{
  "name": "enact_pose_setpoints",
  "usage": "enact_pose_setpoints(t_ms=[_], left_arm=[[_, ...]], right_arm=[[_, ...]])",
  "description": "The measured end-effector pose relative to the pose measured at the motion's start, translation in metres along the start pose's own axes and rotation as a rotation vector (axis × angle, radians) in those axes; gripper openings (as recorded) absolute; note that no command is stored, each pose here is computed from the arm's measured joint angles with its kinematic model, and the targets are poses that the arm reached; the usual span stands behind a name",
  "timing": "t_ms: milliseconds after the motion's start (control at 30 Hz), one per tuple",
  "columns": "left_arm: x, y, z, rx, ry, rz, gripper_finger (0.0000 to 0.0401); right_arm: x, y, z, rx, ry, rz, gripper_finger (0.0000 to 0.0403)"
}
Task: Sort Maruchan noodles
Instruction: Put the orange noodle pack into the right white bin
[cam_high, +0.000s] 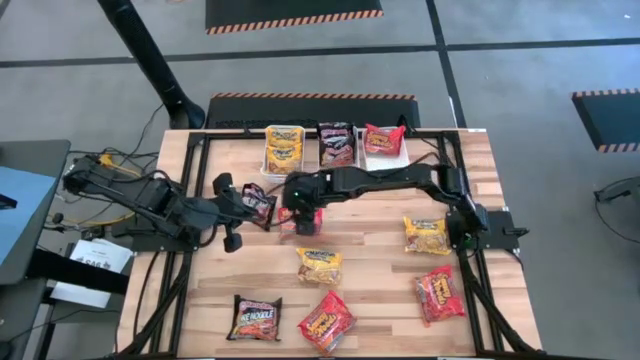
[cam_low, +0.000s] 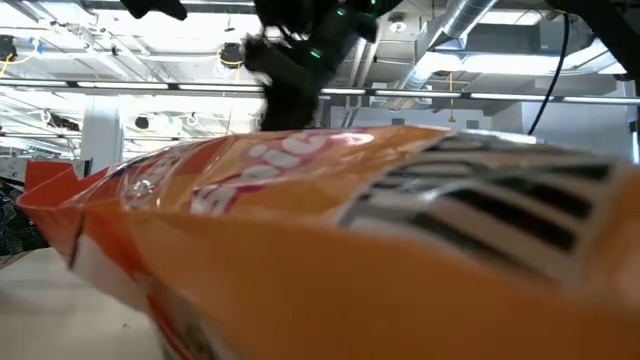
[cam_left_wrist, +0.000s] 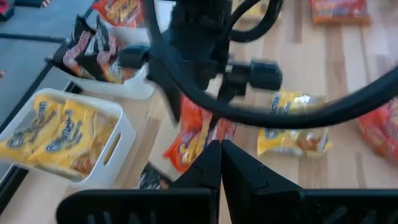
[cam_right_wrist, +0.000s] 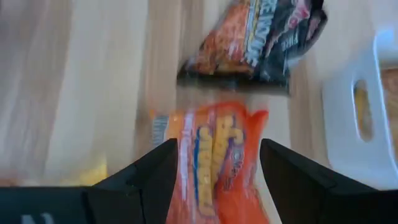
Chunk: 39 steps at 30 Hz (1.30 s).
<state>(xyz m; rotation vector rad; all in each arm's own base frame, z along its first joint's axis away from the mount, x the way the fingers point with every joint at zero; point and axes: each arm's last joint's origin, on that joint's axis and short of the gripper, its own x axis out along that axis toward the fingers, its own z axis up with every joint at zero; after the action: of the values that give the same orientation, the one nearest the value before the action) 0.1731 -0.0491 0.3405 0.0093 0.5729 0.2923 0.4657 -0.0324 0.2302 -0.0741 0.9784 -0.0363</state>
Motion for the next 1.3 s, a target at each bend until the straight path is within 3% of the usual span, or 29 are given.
enact_pose_setpoints(t_ms=[167,267,333,400,467,700,867,1000,1300], left_arm=[[0.002,0.000,0.000,0.010,0.009,0.010,0.0000],[0.002,0.000,-0.002,0.016,0.021,0.020,0.0000],[0.002,0.000,-0.001,0.011,0.013,0.017,0.0000],[0.003,-0.001,-0.001,0.017,0.022,0.020,0.0000],[0.002,0.000,-0.001,0.010,0.014,0.017,0.0000],[0.003,0.000,-0.001,0.013,0.019,0.018,0.0000],[0.003,0.000,-0.002,0.007,0.021,0.019,0.0000],[0.003,0.000,-0.002,0.010,0.027,0.021,0.0000],[0.003,0.000,-0.003,0.003,0.031,0.023,0.0000]], right_arm=[[0.022,-0.001,-0.012,-0.005,0.083,-0.004,0.0253],[0.033,-0.002,-0.010,-0.001,0.049,-0.004,0.0254],[0.039,-0.003,-0.019,0.005,0.121,0.005,0.0253],[0.047,-0.003,-0.015,0.012,0.071,0.013,0.0253],[0.046,-0.001,-0.023,0.023,0.145,0.032,0.0253],[0.059,0.006,-0.025,0.031,0.153,0.062,0.0253],[0.060,0.006,-0.030,0.117,0.182,0.044,0.0245],[0.061,0.007,-0.032,0.170,0.203,0.035,0.0196],[0.058,0.013,-0.031,0.163,0.205,0.028,0.0014]])
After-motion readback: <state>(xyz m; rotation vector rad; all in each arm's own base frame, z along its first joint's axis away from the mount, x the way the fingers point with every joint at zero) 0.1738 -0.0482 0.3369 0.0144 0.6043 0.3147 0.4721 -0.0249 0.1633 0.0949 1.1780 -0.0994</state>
